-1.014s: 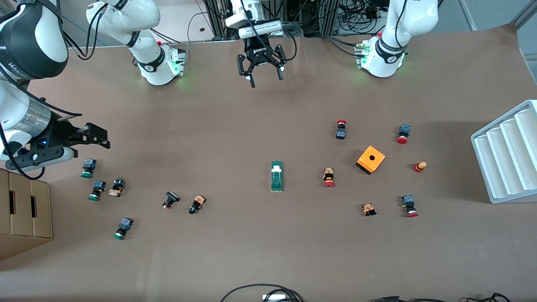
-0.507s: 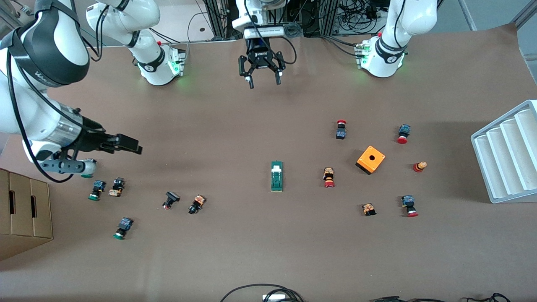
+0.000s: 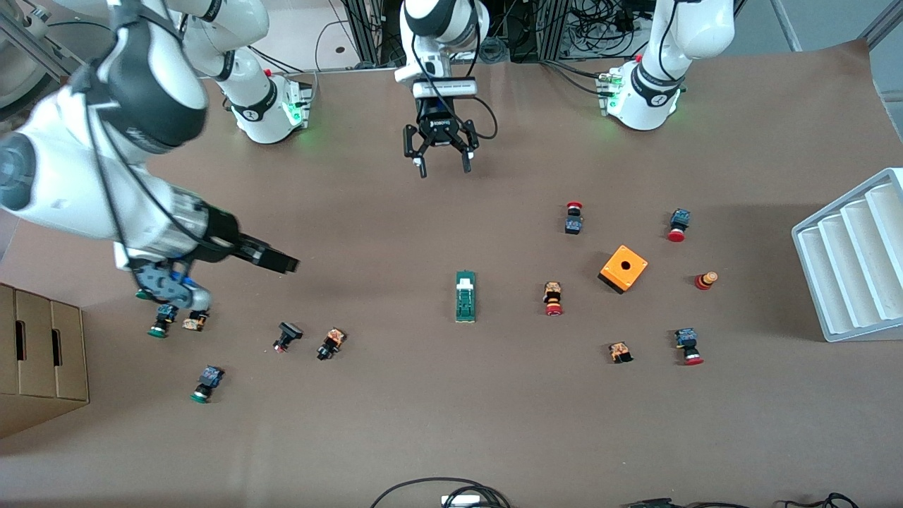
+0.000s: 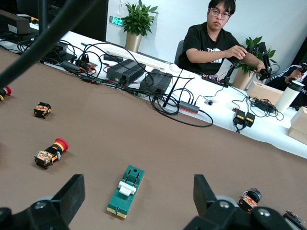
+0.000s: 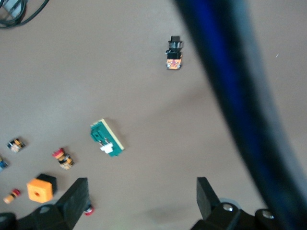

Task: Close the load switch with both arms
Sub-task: 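Lower the left gripper over the switch while the right gripper approaches, then bring the right gripper beside the switch while the left gripper descends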

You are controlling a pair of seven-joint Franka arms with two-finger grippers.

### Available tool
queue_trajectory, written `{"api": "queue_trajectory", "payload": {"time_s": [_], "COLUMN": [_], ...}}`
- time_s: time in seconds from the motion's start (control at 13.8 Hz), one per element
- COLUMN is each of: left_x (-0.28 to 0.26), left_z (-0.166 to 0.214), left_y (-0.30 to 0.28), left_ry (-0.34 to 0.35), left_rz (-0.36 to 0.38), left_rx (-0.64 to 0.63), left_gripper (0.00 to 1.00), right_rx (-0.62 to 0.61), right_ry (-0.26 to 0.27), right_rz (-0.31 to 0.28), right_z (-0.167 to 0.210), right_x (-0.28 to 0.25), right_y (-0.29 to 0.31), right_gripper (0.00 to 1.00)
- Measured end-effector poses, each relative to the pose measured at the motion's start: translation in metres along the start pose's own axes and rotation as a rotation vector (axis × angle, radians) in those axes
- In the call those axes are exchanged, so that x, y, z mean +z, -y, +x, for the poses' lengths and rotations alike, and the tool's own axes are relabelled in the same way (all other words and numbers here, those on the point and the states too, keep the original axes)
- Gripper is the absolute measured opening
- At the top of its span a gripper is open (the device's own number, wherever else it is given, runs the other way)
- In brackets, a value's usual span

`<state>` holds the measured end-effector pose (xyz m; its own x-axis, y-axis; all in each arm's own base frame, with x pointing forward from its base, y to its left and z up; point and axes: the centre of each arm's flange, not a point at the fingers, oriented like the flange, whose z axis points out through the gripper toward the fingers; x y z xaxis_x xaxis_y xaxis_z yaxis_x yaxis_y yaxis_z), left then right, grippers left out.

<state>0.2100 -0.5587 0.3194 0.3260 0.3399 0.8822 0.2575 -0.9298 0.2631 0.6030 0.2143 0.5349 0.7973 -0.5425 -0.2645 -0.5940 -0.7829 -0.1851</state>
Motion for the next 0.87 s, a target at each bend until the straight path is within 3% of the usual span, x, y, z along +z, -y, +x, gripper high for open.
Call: {"api": "queue_trajectory", "payload": {"time_s": [0.43,0.65,0.87], "left_x": [0.012,0.023,0.032], "left_z": [-0.018,-0.037,-0.055], "left_y": [0.015,0.033,0.041], "left_ry": [-0.030,-0.052,-0.066], "left_rz": [-0.033,-0.041,-0.041], "left_rx": [0.074,0.156,0.205], "left_gripper": [1.00,1.00,1.00], "right_rx": [0.242,0.374,0.434], "right_ry": [-0.002,0.066,0.079], "right_rz": [-0.011,0.038,0.066], "right_z": [-0.010,-0.013,-0.017], "right_x": [0.051,0.050,0.043], "right_y": [0.054,0.061,0.067], "right_gripper": [1.00,1.00,1.00]}}
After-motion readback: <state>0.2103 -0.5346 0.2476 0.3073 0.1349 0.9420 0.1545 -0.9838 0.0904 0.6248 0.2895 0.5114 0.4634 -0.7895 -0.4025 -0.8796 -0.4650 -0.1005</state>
